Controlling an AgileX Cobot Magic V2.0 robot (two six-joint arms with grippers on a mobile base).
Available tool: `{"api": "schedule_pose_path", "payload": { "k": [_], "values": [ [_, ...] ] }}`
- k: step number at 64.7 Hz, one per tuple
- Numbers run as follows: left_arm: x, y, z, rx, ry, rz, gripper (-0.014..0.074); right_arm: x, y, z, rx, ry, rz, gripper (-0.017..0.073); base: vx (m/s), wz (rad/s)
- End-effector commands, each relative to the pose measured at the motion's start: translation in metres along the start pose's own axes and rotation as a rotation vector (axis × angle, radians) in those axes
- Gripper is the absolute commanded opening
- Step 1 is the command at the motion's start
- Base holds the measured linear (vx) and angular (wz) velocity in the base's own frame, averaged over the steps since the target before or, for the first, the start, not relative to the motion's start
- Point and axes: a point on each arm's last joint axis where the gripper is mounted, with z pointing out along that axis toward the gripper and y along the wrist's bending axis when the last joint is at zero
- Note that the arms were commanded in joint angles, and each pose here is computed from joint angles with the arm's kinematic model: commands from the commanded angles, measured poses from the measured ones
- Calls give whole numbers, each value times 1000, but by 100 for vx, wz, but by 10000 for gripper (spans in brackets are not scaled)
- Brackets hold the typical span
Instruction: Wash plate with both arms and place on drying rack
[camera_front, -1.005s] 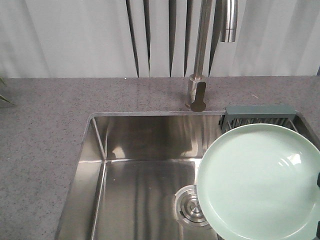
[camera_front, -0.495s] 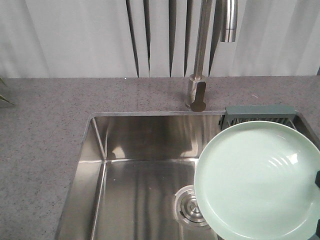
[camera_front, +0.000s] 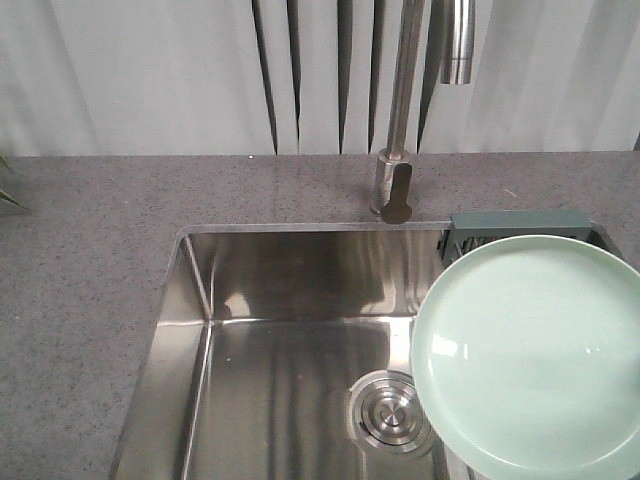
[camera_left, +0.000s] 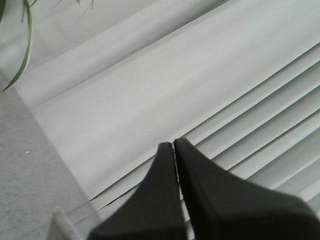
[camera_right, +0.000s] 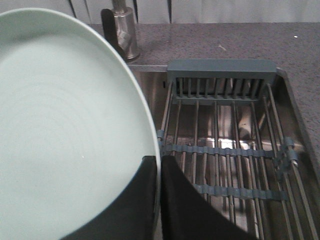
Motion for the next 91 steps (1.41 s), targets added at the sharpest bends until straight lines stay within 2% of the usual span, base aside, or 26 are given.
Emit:
{"api": "schedule_pose_path", "payload": {
  "k": [1,9,16,21,28,34,42,50,56,60,65,72,80,85,91],
  "values": [
    [-12,-38,-4,172,-65,-18,-6,-18,-5,-13,77,-112,20,-1,0,0],
    [-18,-66,-6,249,-77,56,-6,-25,-11,-25,173,-141,-11,-1,0,0],
    [-20,-81,1,250,-68,101,-6,-27,-16,-30,235,-129,-40,-1,0,0],
    [-20,-88,11,233,-33,108,-6,-27,-17,-31,251,-117,-47,-1,0,0],
    [-14,-95,35,202,57,194,-6,-26,-17,-31,251,-114,-38,-1,0,0],
    [-3,-104,56,260,146,244,-6,-27,-17,-31,253,-115,-41,-1,0,0],
    [23,-108,93,327,314,362,-6,-27,-17,-31,253,-115,-41,-1,0,0],
    [47,-106,132,341,483,418,10,-27,-17,-31,253,-114,-40,-1,0,0],
    [64,-105,162,361,593,469,60,-27,-17,-31,253,-114,-42,-1,0,0],
    [74,-103,180,370,654,479,115,-27,-17,-31,253,-114,-42,-1,0,0],
    [85,-102,201,382,720,460,211,-27,-17,-31,253,-114,-42,-1,0,0],
    [101,-96,233,386,821,418,385,-27,-17,-31,253,-115,-42,-1,0,0],
    [120,-86,263,393,949,356,529,-27,-17,-31,253,-116,-42,-1,0,0],
    [132,-79,283,409,1019,321,575,-27,-17,-31,253,-116,-42,-1,0,0],
    [145,-68,304,419,1087,271,580,-27,-17,-31,253,-118,-42,-1,0,0]
  ]
}}
